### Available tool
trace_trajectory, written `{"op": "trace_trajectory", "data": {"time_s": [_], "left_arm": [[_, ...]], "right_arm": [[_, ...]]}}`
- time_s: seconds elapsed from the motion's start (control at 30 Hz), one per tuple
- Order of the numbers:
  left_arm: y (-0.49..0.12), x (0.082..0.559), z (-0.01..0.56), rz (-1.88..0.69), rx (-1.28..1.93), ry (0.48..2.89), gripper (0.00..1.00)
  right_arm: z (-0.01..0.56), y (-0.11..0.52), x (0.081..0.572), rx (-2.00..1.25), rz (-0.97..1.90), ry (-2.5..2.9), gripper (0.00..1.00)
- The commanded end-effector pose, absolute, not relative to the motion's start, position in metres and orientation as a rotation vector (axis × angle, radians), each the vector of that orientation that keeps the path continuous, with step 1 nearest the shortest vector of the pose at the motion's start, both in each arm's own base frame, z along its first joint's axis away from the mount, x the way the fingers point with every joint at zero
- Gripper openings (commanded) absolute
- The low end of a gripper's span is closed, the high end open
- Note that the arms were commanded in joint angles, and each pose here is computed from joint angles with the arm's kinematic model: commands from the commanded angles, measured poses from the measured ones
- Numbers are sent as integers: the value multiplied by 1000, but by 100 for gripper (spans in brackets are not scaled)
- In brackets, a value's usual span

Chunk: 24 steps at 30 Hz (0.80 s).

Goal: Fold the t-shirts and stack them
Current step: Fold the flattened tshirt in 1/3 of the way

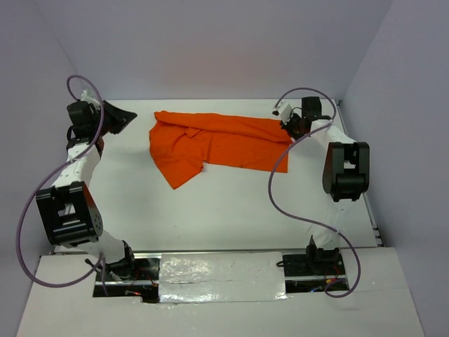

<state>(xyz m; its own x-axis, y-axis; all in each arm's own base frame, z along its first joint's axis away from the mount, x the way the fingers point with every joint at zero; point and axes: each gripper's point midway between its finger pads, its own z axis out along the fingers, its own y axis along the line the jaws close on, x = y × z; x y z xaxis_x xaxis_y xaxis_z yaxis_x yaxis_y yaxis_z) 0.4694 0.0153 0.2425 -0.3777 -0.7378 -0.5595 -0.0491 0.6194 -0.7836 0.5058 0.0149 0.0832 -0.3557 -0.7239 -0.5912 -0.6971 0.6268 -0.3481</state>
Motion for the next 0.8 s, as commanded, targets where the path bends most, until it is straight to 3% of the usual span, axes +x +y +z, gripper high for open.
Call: {"op": "trace_trajectory", "data": {"time_s": [0.0,0.23,0.77], "left_arm": [[7,452,260,-845,-526,1814,24],[0,423,250,-822,-509,1854,25],[-11,392,239,-831,-507,1877,25]], "right_arm": [[98,4,534,-1048,-154,2098,15],[77,-3,530,-1107,-189,2153,16],[47,38,480,-1381,30,2189,15]]}}
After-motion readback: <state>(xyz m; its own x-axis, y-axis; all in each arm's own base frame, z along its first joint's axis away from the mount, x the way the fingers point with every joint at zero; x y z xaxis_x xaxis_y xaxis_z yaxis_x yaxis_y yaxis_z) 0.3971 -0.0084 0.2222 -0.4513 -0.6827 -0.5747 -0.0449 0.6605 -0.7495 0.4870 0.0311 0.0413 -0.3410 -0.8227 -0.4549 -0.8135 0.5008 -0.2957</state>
